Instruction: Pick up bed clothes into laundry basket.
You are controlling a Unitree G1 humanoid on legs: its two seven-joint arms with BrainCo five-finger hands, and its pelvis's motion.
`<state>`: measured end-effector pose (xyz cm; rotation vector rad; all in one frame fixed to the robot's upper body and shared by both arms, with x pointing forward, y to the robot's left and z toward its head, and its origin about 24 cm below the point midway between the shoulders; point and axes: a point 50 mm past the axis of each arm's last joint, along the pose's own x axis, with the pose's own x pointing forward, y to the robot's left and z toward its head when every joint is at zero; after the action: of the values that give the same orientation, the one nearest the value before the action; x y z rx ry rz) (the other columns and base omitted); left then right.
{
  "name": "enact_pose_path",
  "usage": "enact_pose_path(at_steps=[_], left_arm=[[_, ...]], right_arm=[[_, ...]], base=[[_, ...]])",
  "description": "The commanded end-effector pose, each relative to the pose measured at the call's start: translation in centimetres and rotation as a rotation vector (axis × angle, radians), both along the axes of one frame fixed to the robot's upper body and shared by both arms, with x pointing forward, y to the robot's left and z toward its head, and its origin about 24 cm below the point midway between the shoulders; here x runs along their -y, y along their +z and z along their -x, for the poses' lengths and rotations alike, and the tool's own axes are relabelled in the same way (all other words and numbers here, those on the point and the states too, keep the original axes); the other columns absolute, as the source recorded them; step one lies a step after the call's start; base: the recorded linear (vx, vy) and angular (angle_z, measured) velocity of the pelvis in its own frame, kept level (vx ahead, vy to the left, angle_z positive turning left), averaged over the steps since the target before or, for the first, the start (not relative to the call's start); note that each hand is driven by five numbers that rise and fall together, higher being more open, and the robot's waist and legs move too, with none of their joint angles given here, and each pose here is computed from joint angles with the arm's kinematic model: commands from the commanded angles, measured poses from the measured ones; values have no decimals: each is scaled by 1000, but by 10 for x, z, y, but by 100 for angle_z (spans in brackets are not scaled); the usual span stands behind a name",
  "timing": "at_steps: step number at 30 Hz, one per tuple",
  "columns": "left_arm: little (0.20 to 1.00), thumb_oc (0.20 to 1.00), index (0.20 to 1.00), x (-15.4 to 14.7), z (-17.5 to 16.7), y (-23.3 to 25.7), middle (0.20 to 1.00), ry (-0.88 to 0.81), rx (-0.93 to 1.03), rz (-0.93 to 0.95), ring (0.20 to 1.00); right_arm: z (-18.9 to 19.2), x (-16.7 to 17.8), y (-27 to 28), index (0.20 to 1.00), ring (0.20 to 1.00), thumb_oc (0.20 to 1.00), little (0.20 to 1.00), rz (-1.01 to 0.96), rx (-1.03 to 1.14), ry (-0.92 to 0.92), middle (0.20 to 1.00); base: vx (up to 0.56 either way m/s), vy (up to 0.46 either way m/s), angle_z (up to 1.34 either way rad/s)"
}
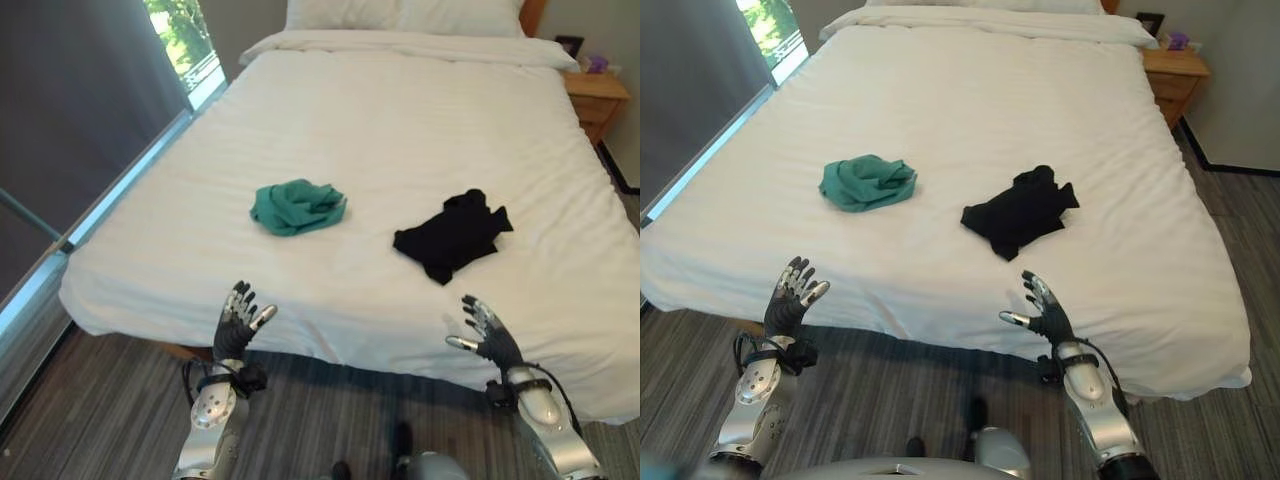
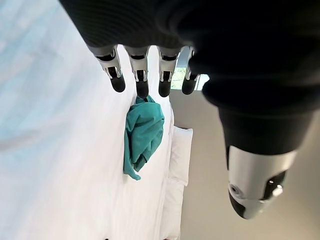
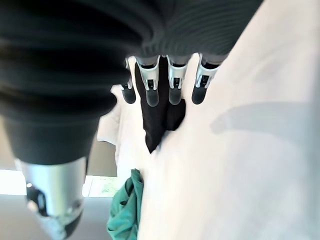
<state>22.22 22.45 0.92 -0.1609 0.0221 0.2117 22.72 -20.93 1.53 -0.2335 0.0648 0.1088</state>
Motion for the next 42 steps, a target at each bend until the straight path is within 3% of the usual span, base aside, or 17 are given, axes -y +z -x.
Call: enact_pose_path(at_steps=[1, 7, 15, 19, 25, 32, 40, 42], left_arm=[[1000, 1000, 1000, -13, -12, 16, 1000, 22, 56, -84, 1000], [1000, 1000, 1000, -23, -45, 60, 1000, 42, 192, -234, 1000], [1000, 1000, 1000, -59, -54, 97, 1000, 185, 278, -377, 1000], [1000, 1000, 1000, -63, -60, 107, 1000, 208, 296, -418, 1000], [1000, 1000, 1000, -87, -59, 125, 1000, 274, 299, -511, 1000], [1000, 1000, 1000, -95, -69, 147, 1000, 309, 323, -617, 1000], [1000, 1000, 1000, -122, -97, 197, 1000, 369, 220, -1069, 1000], [1000, 1000, 1000, -125, -109, 198, 1000, 357, 140, -1098, 1000]], right_arm=[[-2, 4, 8, 1000, 1000, 1000, 1000, 27, 56, -4, 1000], [3, 16, 3, 1000, 1000, 1000, 1000, 33, 3, -12, 1000], [13, 27, 4, 1000, 1000, 1000, 1000, 65, -1, -20, 1000], [17, 28, -3, 1000, 1000, 1000, 1000, 66, -27, -43, 1000], [18, 10, -12, 1000, 1000, 1000, 1000, 18, -63, 13, 1000], [22, 3, -17, 1000, 1000, 1000, 1000, -4, -81, 33, 1000], [41, -2, -28, 1000, 1000, 1000, 1000, -34, -144, 100, 1000], [44, -5, -33, 1000, 1000, 1000, 1000, -33, -180, 126, 1000]], base=[[76, -119, -4], [-46, -74, 9], [172, 104, -16], [148, 166, -25], [111, 229, -22], [34, 204, -16], [88, 49, -1], [31, -32, 33]])
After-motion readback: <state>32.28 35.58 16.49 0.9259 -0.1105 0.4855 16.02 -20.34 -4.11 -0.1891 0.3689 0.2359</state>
